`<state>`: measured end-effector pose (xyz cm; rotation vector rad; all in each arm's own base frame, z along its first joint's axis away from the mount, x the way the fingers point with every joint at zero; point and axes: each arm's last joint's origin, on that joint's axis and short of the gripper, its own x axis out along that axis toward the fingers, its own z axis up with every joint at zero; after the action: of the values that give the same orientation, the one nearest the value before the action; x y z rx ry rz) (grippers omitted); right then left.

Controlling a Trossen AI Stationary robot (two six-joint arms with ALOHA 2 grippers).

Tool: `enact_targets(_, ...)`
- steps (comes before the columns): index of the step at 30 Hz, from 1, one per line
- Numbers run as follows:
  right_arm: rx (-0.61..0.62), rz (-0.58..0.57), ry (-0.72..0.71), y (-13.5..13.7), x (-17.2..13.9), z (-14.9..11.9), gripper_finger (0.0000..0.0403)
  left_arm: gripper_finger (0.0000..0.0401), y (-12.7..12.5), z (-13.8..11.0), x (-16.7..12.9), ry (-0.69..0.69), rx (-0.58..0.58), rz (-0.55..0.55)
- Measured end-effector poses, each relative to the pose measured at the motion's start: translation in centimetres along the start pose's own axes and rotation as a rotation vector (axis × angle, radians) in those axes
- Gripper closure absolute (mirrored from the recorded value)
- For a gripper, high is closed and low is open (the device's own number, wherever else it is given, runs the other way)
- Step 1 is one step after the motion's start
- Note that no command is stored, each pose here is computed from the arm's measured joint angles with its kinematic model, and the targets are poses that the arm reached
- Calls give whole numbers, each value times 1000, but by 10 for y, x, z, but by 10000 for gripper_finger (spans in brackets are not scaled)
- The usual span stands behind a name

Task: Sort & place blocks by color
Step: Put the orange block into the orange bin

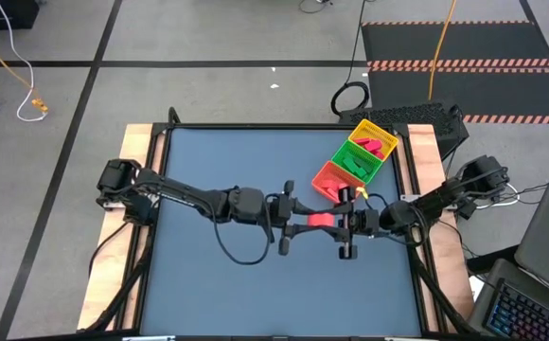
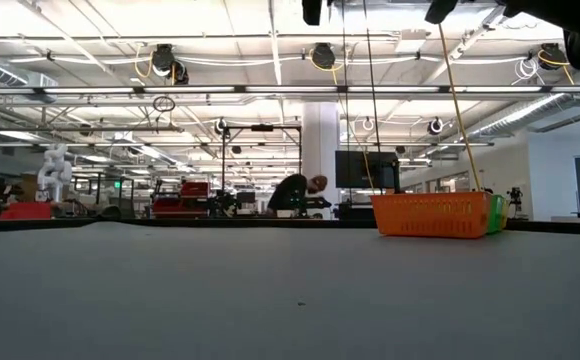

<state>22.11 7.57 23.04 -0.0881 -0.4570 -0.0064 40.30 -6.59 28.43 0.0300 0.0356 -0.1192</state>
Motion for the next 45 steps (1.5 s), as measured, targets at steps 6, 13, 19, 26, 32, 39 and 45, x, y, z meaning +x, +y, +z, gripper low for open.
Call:
enact_targets(6, -44, -23, 25, 0, 0, -2, 279, 107, 3, -9, 0, 89, -48, 96)
enact_targets(13, -93, -235, 123, -6, -1, -7, 279, 14, 8, -9, -13, 223, -15, 243)
enact_targets(19, -191, -646, 354, -16, -9, -18, 279, 56, 12, -3, -35, 380, 9, 378)
enact_targets(26, -252, -889, 534, -22, -25, -27, 279, 96, 15, -9, -56, 552, -26, 484)
enact_targets(32, -144, -914, 581, -31, -38, -36, 279, 120, 17, -13, -62, 596, -45, 578)
enact_targets(39, 28, -881, 682, -43, -47, -53, 279, 124, 17, -11, -60, 562, -75, 583)
enact_targets(45, 29, -913, 684, -49, -47, -54, 250, 123, 13, -11, -60, 558, -76, 573)
